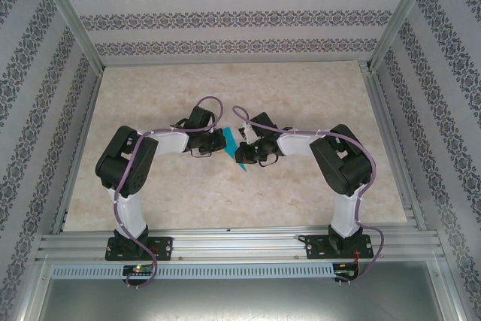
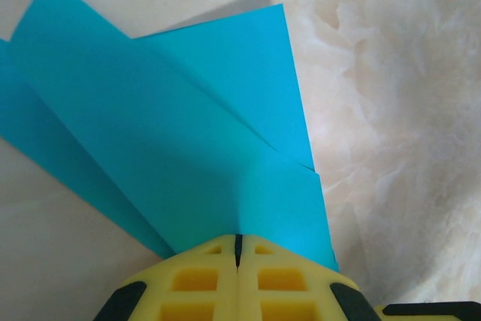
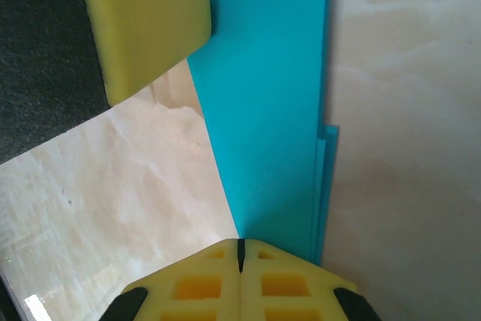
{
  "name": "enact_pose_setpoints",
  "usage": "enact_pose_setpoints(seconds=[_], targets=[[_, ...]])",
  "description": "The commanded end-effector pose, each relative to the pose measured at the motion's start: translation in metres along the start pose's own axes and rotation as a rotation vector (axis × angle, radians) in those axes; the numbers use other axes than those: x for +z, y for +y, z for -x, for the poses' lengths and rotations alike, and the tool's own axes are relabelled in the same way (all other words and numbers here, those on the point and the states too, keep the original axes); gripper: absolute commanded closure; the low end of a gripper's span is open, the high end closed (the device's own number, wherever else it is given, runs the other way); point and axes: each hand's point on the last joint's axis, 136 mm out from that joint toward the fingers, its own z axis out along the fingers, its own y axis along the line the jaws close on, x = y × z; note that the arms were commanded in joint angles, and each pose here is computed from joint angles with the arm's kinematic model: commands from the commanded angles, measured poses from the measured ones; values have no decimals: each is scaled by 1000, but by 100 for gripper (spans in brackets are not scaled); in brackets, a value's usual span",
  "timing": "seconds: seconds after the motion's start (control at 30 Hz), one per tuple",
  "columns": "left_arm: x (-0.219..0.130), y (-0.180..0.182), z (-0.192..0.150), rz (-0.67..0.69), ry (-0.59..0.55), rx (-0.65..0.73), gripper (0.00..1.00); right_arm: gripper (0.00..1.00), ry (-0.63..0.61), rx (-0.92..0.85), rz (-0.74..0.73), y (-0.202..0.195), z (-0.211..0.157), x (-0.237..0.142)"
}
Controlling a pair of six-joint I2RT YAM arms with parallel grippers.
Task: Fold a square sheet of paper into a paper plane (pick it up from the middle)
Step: Fold the wing for the fifth time at the center of the table.
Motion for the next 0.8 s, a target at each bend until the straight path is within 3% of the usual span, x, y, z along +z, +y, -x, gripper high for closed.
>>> enact_pose_setpoints(seconds=[0.0,0.23,0.77], targets=[[-16,9,2,58,-3,18,87,100,58,33,-80,-23,-19,12],[-27,5,26,49,-86,11,76,100,83,44,-122,-33,-24,13],[-13,-26,18,-160,-47,64,82,100,103,51,-134,-35,-27,16]])
